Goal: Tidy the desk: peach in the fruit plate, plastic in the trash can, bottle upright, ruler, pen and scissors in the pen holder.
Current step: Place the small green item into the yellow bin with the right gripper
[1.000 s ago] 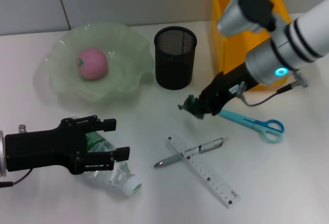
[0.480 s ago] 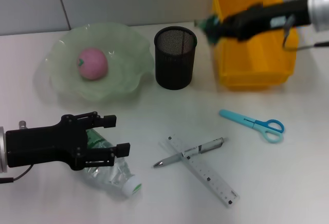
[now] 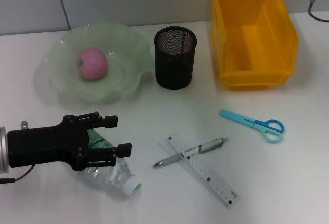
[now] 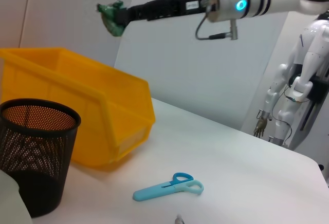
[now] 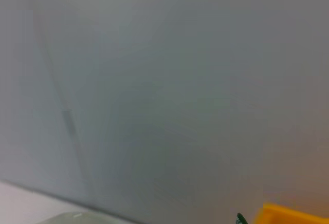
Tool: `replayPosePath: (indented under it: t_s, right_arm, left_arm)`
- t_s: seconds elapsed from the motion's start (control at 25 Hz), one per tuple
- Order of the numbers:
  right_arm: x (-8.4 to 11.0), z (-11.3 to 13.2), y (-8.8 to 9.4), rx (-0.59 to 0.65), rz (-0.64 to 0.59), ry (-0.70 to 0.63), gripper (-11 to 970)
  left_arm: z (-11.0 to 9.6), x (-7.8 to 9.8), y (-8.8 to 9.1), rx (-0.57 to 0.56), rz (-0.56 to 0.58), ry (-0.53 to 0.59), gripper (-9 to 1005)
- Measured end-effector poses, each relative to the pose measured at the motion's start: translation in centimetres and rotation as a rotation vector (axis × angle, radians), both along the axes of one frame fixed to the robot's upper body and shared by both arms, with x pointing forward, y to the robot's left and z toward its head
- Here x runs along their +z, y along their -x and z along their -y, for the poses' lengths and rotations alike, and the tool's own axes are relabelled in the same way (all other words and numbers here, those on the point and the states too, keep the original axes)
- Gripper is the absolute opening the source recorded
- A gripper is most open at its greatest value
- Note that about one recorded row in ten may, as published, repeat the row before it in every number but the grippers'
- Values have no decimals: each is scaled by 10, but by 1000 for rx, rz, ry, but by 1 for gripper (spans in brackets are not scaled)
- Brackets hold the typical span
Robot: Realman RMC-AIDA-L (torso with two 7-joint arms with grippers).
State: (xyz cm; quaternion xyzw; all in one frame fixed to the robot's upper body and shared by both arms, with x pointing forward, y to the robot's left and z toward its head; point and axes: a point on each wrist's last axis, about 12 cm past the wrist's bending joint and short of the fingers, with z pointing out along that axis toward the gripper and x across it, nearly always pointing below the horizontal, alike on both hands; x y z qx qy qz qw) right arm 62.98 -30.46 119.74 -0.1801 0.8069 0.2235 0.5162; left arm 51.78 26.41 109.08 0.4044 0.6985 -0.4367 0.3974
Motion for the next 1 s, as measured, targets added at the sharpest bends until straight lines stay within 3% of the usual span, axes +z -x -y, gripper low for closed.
replayPosePath:
  t_s: [0.24,0.56,0.88,1.0]
  right_arm:
    - [-18,5,-11,-90,-31,19,88]
    - [-28,-5,-20,-85,-63,69,91]
    - [-28,-7,-21,-91,-57,69,474]
    - [-28,-7,-21,-92,-55,70,547]
  left_arm:
    - [0,0,0,0,0,0,763]
    - [1,1,-1,-3,3,0,759]
    - [1,1,-1,-4,3,1,754]
    - [1,1,-2,-5,3,1,753]
